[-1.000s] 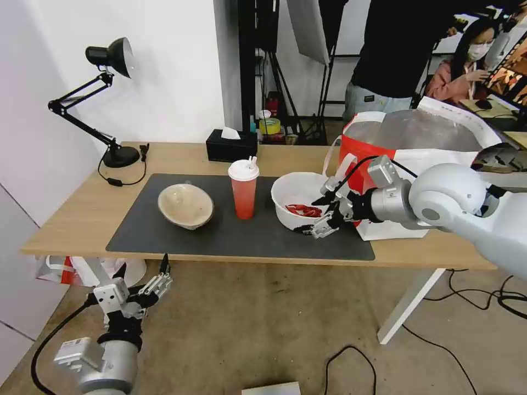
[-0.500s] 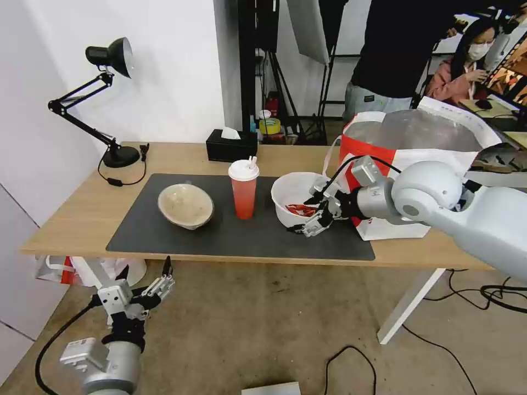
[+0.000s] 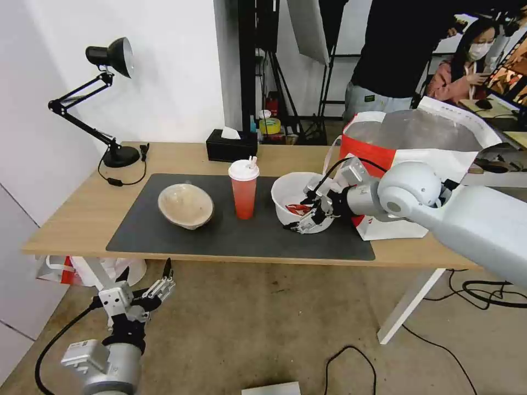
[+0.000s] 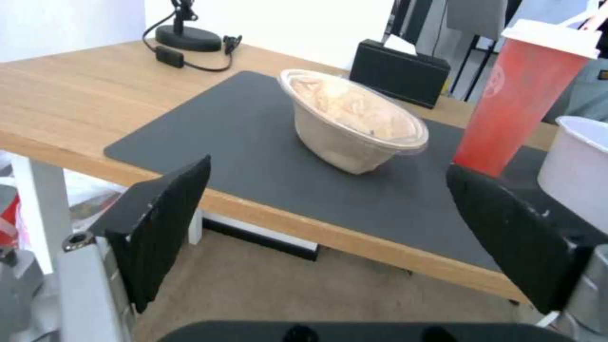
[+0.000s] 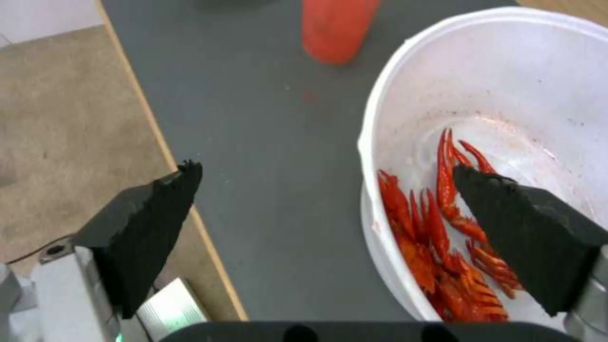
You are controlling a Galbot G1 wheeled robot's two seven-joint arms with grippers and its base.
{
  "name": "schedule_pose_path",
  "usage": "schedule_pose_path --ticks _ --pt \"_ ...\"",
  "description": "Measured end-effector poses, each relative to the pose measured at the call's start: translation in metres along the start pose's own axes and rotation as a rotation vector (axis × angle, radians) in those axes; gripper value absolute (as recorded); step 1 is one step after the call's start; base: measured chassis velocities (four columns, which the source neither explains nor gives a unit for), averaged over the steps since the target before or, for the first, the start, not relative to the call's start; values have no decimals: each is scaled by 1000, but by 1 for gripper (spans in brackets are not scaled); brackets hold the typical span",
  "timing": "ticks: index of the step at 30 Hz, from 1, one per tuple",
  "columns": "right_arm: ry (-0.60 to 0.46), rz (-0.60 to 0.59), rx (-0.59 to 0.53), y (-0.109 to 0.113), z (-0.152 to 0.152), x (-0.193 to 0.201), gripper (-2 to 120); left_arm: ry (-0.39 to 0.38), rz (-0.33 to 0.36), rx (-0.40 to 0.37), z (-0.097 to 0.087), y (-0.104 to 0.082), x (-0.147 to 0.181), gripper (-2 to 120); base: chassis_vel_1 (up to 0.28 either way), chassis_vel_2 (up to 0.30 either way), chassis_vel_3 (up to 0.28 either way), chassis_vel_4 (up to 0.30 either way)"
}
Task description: Pick up the trash from the table and place it into the takeout bag.
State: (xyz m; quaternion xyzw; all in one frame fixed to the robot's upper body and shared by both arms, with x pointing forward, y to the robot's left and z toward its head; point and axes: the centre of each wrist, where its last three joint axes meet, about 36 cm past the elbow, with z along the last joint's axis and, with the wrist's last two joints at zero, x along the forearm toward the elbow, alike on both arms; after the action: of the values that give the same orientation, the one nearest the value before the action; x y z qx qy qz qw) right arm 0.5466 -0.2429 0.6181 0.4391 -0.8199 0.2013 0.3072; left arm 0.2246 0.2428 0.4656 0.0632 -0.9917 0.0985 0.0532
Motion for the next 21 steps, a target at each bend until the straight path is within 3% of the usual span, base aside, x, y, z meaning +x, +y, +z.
schedule_pose_path --ticks 21 --pt "22 16 -35 -20 6 -12 100 7 2 9 7 1 -5 100 0 0 0 0"
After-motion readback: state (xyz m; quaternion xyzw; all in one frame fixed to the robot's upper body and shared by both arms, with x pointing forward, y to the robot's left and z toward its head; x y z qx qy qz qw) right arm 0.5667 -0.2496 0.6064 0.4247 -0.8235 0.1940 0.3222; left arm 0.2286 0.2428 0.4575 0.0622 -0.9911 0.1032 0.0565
